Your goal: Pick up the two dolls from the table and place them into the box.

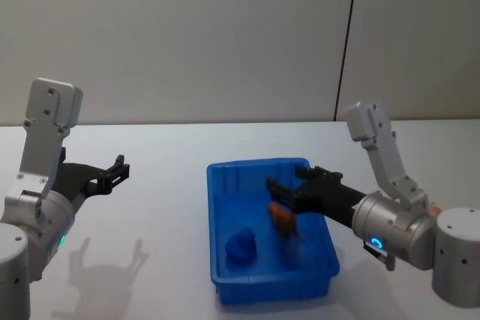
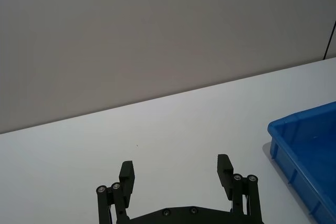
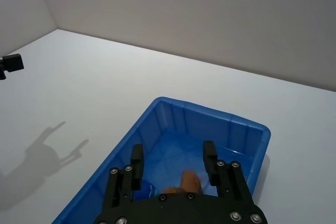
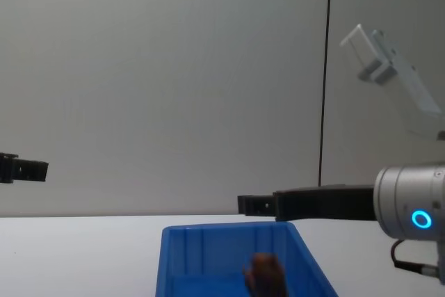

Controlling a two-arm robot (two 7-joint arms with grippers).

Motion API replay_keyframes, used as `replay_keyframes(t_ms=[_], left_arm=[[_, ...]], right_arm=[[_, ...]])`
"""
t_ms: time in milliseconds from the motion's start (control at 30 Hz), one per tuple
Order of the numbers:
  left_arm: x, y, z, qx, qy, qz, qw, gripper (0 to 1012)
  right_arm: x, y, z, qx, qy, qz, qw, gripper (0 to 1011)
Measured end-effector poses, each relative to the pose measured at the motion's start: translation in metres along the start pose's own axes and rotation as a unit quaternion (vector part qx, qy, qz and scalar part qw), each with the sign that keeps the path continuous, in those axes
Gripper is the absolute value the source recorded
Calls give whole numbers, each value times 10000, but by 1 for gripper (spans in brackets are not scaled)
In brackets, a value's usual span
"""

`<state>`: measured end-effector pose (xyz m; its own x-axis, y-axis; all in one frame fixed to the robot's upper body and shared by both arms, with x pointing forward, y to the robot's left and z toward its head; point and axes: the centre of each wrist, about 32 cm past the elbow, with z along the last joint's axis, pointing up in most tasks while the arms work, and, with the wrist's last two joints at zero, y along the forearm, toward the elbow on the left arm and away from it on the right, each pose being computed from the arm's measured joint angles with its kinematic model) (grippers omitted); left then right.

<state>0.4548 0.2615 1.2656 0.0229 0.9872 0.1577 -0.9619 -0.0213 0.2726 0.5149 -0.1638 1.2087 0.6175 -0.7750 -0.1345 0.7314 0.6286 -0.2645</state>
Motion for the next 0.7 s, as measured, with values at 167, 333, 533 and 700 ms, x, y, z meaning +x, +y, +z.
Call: replay_keyframes(t_ms=[167, 333, 533, 700], left_arm=[[0, 0, 0, 0, 0, 0, 10000, 1001], [0, 0, 0, 0, 0, 0, 10000, 1001], [0, 0, 0, 0, 0, 0, 10000, 1001], [0, 0, 0, 0, 0, 0, 10000, 1001]], right_arm=[[-7, 24, -3, 31, -39, 64, 10000, 788], [-11, 39, -5, 54, -64, 99, 9999, 912], [-10, 42, -1, 70, -73, 110, 9999, 1001], [10, 9, 35, 212, -86, 48, 9997, 1001]])
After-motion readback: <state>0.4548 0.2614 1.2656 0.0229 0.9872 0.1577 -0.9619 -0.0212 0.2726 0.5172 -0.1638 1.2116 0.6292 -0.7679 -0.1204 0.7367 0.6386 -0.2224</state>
